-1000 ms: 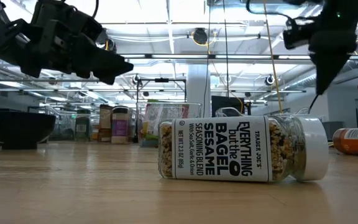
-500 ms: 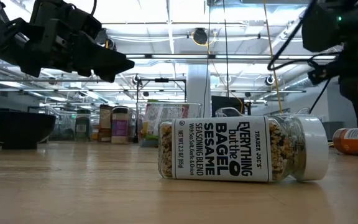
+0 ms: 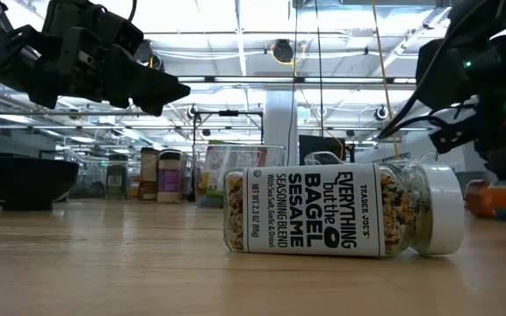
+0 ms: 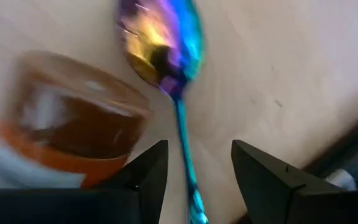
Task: Pick & Place Food Item
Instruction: Put the blue spoon into the right transparent bin, then put the white seasoning bottle into the left transparent bin
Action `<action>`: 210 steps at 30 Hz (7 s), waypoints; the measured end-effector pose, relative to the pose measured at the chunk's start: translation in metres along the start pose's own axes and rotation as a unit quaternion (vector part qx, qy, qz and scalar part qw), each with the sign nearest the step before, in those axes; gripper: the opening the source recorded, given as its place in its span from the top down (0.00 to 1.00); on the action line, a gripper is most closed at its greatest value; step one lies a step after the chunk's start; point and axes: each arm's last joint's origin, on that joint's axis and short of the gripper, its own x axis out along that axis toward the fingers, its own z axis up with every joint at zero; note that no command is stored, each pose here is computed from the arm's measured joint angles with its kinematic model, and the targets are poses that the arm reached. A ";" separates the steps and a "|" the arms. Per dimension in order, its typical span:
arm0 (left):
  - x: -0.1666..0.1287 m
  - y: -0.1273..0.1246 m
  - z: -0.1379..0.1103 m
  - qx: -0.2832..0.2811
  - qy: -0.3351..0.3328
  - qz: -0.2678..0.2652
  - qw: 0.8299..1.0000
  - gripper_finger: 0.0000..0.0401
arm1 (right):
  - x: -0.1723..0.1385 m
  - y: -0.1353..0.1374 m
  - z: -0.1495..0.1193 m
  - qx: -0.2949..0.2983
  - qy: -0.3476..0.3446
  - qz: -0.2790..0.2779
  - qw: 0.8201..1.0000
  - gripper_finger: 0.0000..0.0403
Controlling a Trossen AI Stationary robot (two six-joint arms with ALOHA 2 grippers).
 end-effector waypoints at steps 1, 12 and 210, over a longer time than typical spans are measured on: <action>0.000 0.000 0.000 0.000 0.000 0.000 1.000 0.58 | 0.001 0.002 0.002 -0.008 -0.003 0.002 1.000 0.58; 0.000 0.000 0.000 -0.001 0.000 0.000 1.000 0.58 | 0.008 -0.005 0.015 0.006 0.005 -0.002 1.000 0.60; 0.043 -0.026 0.017 -0.046 -0.026 -0.006 0.999 0.58 | -0.048 0.072 0.071 -0.216 -0.644 0.369 0.635 0.72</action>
